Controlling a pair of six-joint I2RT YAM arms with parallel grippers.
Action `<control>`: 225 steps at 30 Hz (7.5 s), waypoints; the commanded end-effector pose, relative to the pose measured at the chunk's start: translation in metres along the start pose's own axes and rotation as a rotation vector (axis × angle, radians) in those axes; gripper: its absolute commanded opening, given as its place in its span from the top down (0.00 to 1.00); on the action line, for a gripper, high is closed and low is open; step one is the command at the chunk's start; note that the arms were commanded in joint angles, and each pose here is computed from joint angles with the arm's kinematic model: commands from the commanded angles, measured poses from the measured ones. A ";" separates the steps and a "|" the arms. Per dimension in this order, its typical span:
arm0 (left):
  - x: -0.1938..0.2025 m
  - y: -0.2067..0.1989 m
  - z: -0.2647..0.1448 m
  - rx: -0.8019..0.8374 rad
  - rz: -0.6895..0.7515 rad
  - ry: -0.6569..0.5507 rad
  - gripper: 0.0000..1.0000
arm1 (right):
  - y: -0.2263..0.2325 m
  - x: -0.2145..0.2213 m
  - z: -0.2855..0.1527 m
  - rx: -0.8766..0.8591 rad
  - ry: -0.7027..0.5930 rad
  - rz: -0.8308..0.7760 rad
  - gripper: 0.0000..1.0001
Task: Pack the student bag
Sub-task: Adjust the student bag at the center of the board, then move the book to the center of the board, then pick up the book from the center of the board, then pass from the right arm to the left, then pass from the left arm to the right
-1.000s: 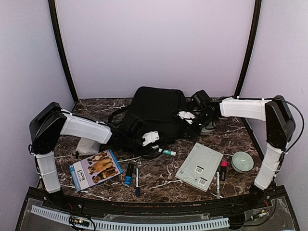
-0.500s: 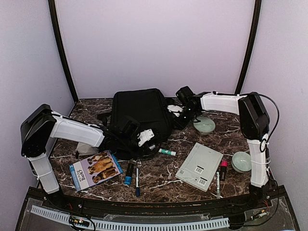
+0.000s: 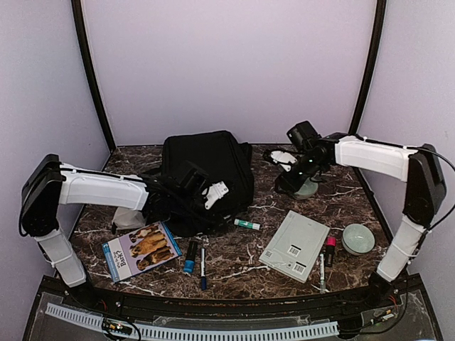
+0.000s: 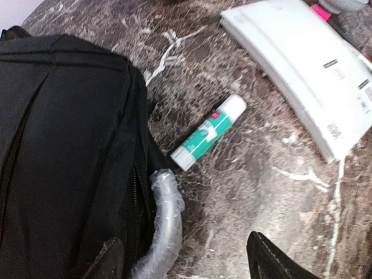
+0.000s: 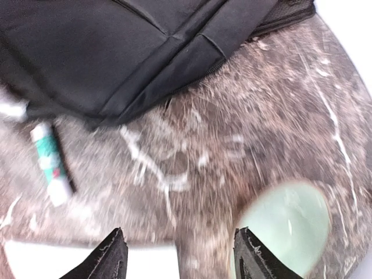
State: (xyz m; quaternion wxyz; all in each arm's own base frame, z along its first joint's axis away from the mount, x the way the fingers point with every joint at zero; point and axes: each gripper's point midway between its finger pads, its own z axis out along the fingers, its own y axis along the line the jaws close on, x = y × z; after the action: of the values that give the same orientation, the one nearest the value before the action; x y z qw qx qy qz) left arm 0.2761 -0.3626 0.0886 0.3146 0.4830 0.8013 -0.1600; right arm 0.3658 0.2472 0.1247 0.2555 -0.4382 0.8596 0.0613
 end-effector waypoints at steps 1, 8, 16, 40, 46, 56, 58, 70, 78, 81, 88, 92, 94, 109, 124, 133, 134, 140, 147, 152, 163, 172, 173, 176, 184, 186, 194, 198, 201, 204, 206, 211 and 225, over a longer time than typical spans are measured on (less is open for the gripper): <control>-0.038 -0.022 -0.044 0.090 -0.103 -0.128 0.24 | 0.013 0.045 -0.030 -0.052 0.028 -0.051 0.36; -0.070 -0.055 -0.031 0.330 -0.288 -0.212 0.31 | 0.017 0.127 -0.055 -0.059 0.177 -0.148 0.30; -0.072 -0.075 0.004 0.485 -0.417 -0.134 0.32 | 0.019 0.180 -0.066 -0.066 0.288 -0.310 0.25; -0.035 -0.075 0.034 0.467 -0.531 -0.058 0.31 | 0.003 0.199 -0.002 -0.031 0.461 -0.457 0.19; -0.022 -0.078 0.034 0.473 -0.560 -0.018 0.33 | 0.012 0.184 0.017 -0.038 0.428 -0.493 0.21; 0.003 -0.077 0.027 0.480 -0.665 0.038 0.34 | 0.067 0.139 0.047 -0.122 0.347 -0.617 0.23; 0.008 -0.075 0.024 0.472 -0.688 0.043 0.34 | 0.074 0.134 0.053 -0.125 0.340 -0.639 0.24; 0.043 -0.065 0.008 0.371 -0.826 0.111 0.33 | 0.077 0.074 0.064 -0.057 0.244 -0.528 0.23; 0.046 -0.072 -0.009 0.402 -0.935 0.119 0.33 | 0.043 0.075 0.008 -0.090 0.199 -0.234 0.22; 0.047 -0.075 -0.010 0.429 -1.000 0.115 0.33 | 0.064 0.075 -0.006 -0.272 0.143 -0.096 0.25; 0.054 -0.071 -0.002 0.387 -1.175 0.081 0.31 | 0.113 0.095 0.000 -0.531 0.153 0.099 0.27; 0.059 -0.075 0.007 0.365 -1.224 0.092 0.28 | 0.124 0.104 0.008 -0.585 0.195 0.177 0.27; 0.062 -0.079 0.012 0.366 -1.255 0.115 0.27 | 0.129 0.113 0.012 -0.611 0.230 0.208 0.29; 0.069 -0.103 0.054 0.417 -1.484 0.221 0.24 | 0.162 0.143 0.042 -0.784 0.367 0.414 0.51; 0.005 -0.076 0.067 0.330 -1.304 0.156 0.30 | 0.189 0.111 0.014 -1.094 0.221 0.449 0.66; 0.010 -0.062 0.055 0.280 -1.309 0.118 0.32 | 0.179 0.102 -0.001 -1.080 0.176 0.457 0.78; 0.011 -0.061 0.055 0.277 -1.309 0.116 0.32 | 0.177 0.100 -0.004 -1.087 0.165 0.463 0.80; 0.009 -0.059 0.051 0.272 -1.292 0.101 0.32 | 0.170 0.086 -0.022 -1.110 0.082 0.448 0.97; 0.003 -0.053 0.034 0.245 -1.219 0.048 0.29 | 0.151 0.087 -0.032 -1.039 0.036 0.435 1.00; 0.011 -0.053 0.023 0.240 -1.163 0.031 0.28 | 0.139 0.091 -0.025 -1.002 0.010 0.446 1.00; 0.002 -0.057 0.011 0.333 -1.046 -0.095 0.25 | 0.126 0.080 -0.030 -0.948 -0.064 0.393 1.00; -0.015 -0.061 0.010 0.462 -0.902 -0.270 0.23 | 0.129 0.085 -0.031 -0.934 -0.134 0.296 1.00; -0.015 -0.063 0.011 0.479 -0.884 -0.284 0.24 | 0.129 0.085 -0.031 -0.936 -0.139 0.292 1.00; -0.021 -0.070 0.005 0.551 -0.824 -0.359 0.25 | 0.130 0.087 -0.027 -0.938 -0.137 0.293 1.00; -0.025 -0.072 -0.004 0.673 -0.782 -0.484 0.28 | 0.129 0.089 -0.020 -0.942 -0.126 0.304 1.00; -0.027 -0.072 -0.010 0.694 -0.763 -0.513 0.31 | 0.129 0.089 -0.018 -0.937 -0.123 0.307 1.00; -0.038 -0.081 -0.024 0.780 -0.688 -0.567 0.56 | 0.125 0.088 -0.012 -0.921 -0.111 0.329 1.00; -0.038 -0.081 -0.025 0.804 -0.680 -0.576 0.74 | 0.124 0.088 -0.011 -0.910 -0.111 0.330 1.00; -0.039 -0.079 -0.029 0.811 -0.682 -0.588 0.86 | 0.124 0.088 -0.011 -0.908 -0.107 0.331 1.00; -0.043 -0.076 -0.039 0.822 -0.682 -0.604 0.95 | 0.121 0.087 -0.016 -0.893 -0.105 0.329 1.00; -0.048 -0.074 -0.050 0.822 -0.675 -0.616 0.99 | 0.115 0.085 -0.022 -0.877 -0.120 0.327 0.98; -0.068 -0.073 -0.079 0.797 -0.610 -0.635 1.00 | 0.093 0.079 -0.045 -0.827 -0.190 0.317 0.62; -0.129 -0.040 -0.147 0.668 -0.507 -0.750 1.00 | 0.090 0.028 -0.124 -0.973 -0.533 0.110 0.10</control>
State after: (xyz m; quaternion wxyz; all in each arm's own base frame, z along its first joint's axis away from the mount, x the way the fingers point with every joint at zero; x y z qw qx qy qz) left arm 0.2230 -0.3950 0.2197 0.2916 0.2483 0.6779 -0.6275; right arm 0.2355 0.2331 0.1654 0.1840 -0.3989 0.7258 0.5294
